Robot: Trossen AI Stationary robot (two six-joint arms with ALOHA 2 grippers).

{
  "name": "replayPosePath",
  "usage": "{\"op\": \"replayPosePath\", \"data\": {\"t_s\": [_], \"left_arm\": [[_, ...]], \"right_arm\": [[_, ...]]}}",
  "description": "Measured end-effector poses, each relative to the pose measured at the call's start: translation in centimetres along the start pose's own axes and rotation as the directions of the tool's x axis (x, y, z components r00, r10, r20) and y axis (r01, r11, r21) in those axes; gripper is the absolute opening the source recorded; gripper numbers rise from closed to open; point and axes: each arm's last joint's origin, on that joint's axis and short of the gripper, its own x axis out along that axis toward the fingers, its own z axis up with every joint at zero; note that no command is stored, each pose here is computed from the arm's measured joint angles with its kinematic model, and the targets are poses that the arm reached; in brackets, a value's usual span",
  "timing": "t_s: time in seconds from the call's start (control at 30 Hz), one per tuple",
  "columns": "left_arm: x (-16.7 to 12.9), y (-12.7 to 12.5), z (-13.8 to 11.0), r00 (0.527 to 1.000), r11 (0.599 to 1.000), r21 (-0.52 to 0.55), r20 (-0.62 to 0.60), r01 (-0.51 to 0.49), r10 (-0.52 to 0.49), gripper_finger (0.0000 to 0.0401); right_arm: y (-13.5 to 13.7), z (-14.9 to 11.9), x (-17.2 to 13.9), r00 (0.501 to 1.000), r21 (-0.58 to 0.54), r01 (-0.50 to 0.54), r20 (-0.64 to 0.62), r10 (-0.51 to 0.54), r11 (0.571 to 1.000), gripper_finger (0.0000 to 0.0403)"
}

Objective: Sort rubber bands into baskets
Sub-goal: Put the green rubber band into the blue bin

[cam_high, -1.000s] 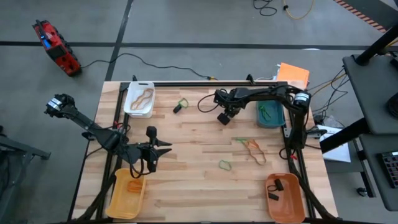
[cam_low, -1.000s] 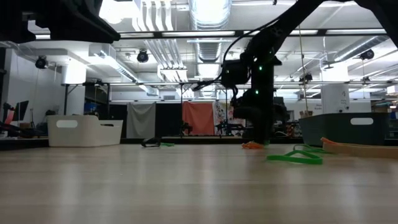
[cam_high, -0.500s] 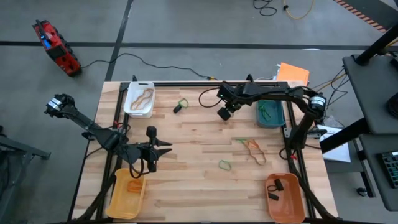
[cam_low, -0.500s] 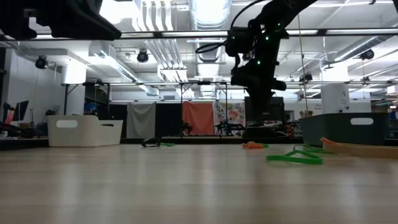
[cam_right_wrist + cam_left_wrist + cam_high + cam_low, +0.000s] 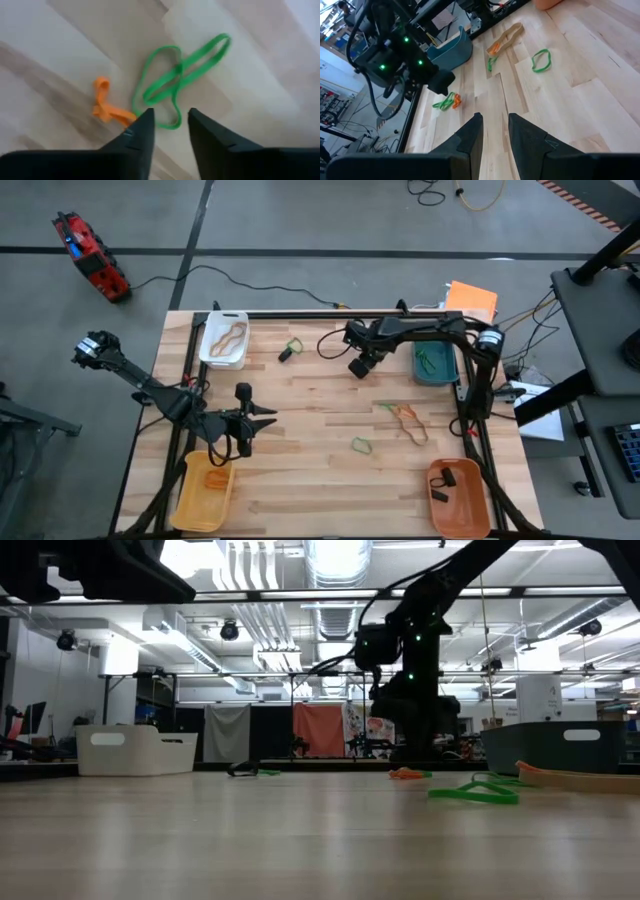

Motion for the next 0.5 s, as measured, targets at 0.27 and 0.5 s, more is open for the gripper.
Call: {"op": "replayPosePath", "data": {"t_s": [0.27, 0.5], "left_arm": [[0.0, 0.0, 0.0, 1.000, 1.000, 0.000, 0.000, 0.000, 0.000, 0.0077], [0.0, 0.0, 0.0, 1.000, 1.000, 0.000, 0.000, 0.000, 0.000, 0.0077]], "right_arm": [[-1.2, 0.5, 1.9, 0.999, -0.018, -0.012, -0.053, 0.011, 1.000, 0.0190], [-1.2, 0.7, 2.6, 0.998, -0.040, -0.043, -0.053, 0.041, 0.998, 0.0175]]}}
